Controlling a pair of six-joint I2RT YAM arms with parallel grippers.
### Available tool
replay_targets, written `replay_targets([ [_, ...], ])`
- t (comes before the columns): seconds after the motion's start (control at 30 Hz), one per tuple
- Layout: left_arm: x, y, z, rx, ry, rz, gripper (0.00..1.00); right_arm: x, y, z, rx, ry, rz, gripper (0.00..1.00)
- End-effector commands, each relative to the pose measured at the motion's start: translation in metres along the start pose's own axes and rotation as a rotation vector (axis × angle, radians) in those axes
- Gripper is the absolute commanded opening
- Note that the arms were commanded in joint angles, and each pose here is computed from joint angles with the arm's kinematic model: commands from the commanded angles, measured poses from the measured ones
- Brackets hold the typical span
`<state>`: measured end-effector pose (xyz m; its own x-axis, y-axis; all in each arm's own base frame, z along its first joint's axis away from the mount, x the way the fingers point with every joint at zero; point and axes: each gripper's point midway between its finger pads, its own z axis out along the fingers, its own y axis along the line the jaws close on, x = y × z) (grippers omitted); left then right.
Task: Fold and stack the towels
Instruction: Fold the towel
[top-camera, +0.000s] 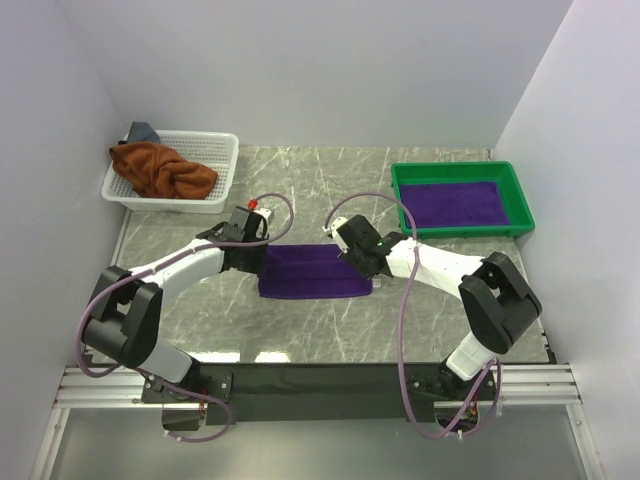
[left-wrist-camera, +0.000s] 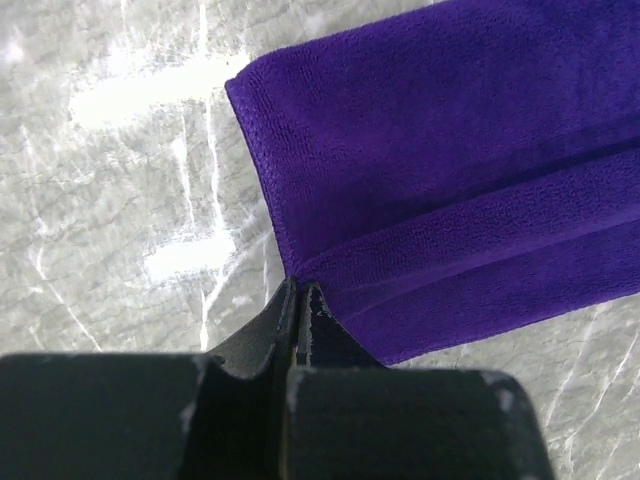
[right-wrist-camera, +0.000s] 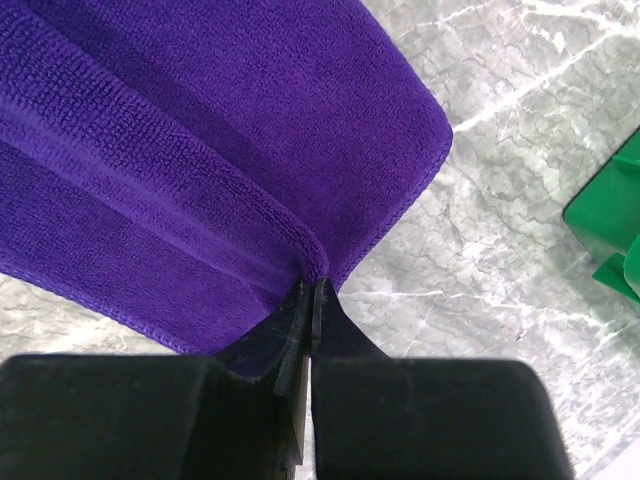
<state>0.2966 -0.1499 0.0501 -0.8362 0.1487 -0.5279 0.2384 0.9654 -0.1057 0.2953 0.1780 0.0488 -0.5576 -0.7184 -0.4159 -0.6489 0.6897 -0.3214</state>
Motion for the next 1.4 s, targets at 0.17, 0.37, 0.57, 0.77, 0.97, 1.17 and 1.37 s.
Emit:
replay_targets([
  [0.17,-0.030,0.005,-0.024,-0.051,-0.091,-0.024,0.01,-0.018,-0.017,-0.026,0.052,-0.065,0.026,0.00],
  [0.37,-0.031,0.005,-0.030,-0.047,-0.105,-0.037,0.01,-0.014,-0.021,-0.033,0.077,-0.072,0.020,0.00],
  [0.57,-0.023,0.003,-0.029,-0.032,-0.086,-0.047,0.01,-0.007,-0.014,-0.033,0.052,-0.056,0.012,0.00],
  [0.77,-0.011,-0.002,-0.023,-0.008,-0.045,-0.058,0.01,0.007,-0.001,-0.024,0.014,0.001,-0.009,0.00],
  [0.97,-0.002,-0.003,-0.019,-0.007,-0.007,-0.092,0.01,0.015,0.007,-0.017,-0.012,0.037,-0.025,0.00],
  [1.17,0.003,-0.001,-0.019,-0.025,0.007,-0.116,0.01,0.019,0.007,-0.011,-0.003,0.066,-0.032,0.00],
  [1.37,-0.006,-0.001,-0.029,-0.027,-0.022,-0.114,0.01,0.008,-0.001,-0.024,0.025,0.019,-0.020,0.00],
])
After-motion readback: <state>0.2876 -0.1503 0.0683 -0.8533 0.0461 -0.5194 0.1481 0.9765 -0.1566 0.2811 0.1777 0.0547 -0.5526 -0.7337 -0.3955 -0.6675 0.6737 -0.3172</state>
